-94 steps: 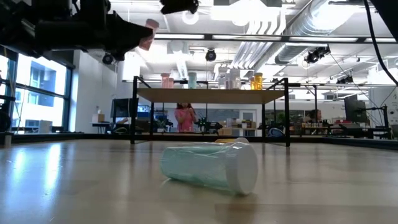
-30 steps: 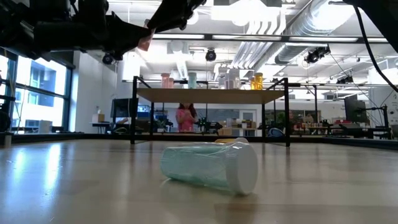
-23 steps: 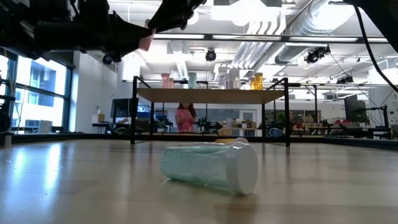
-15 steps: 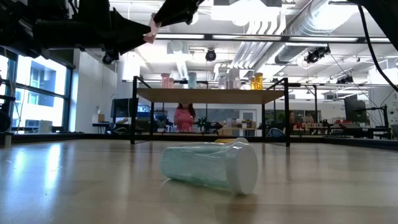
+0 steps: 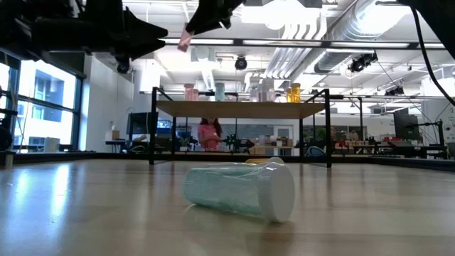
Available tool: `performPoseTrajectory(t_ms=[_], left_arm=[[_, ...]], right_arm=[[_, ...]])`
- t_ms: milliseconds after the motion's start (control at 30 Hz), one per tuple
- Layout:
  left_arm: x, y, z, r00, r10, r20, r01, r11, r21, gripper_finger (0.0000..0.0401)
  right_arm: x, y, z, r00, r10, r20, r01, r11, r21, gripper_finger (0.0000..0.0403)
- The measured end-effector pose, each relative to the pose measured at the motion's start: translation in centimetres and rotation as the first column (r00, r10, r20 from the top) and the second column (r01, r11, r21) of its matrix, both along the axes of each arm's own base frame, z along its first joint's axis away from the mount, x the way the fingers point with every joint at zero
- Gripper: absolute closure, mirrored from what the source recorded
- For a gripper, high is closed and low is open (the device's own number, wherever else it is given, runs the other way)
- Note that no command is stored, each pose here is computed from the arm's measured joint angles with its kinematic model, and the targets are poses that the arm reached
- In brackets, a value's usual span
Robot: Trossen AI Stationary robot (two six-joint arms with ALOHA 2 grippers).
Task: Pick and place medicine bottles onto shelf by color
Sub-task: Put the pink pill bottle on the shelf aligned with the other pink pill bottles
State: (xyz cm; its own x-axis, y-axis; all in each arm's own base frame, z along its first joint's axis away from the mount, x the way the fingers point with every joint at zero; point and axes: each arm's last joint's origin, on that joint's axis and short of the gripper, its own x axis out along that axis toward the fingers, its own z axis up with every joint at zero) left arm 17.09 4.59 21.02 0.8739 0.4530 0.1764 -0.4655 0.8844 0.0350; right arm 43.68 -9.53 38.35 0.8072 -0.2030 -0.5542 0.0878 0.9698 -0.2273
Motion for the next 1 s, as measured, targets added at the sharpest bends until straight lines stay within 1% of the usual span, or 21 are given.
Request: performPoseTrajectory(t_ms=[67,100,200,300,400,533,700,1000], left_arm=[[-0.2,0.0,0.1,1.0,0.016,-0.009,-0.016,1.0,-0.005,0.016],[-0.4,0.0,0.1,1.0,0.022,-0.012,-0.022,1.0,-0.006,0.016],[-0.7,-0.1,0.2,0.999,0.024,-0.023,-0.024,1.0,-0.009,0.016],[-1.0,-0.2,0.5,1.0,0.024,-0.017,-0.024,1.0,-0.008,0.016],[-1.4,-0.2,0.7,1.0,0.024,-0.013,-0.024,1.0,-0.008,0.016],[-1.7,-0.3,0.8,1.0,0.024,-0.015,-0.024,1.0,-0.009,0.016],[-1.9,-0.4,1.0,1.0,0.019,0.006,-0.019,0.999,-0.03,0.016],[-1.9,-0.4,0.9,1.0,0.018,-0.005,-0.019,0.999,-0.032,0.016]], right_arm=[[-0.1,-1.1,0.3,0.997,-0.07,0.034,0.07,0.998,0.011,0.031],[-0.2,-1.7,0.3,0.993,-0.103,0.049,0.101,0.994,0.034,0.031],[-0.7,-3.5,0.4,0.978,-0.195,0.069,0.186,0.974,0.127,0.031],[-1.3,-4.6,0.0,0.965,-0.26,0.036,0.247,0.945,0.214,0.031],[-1.5,-4.7,-0.4,0.964,-0.266,-0.004,0.258,0.93,0.261,0.031],[-1.3,-4.1,-0.4,0.967,-0.254,0.001,0.245,0.934,0.261,0.031],[-1.4,-3.9,1.4,0.967,-0.248,0.067,0.223,0.94,0.256,0.031],[-2.2,-3.6,4.5,0.954,-0.254,0.156,0.206,0.94,0.274,0.031]])
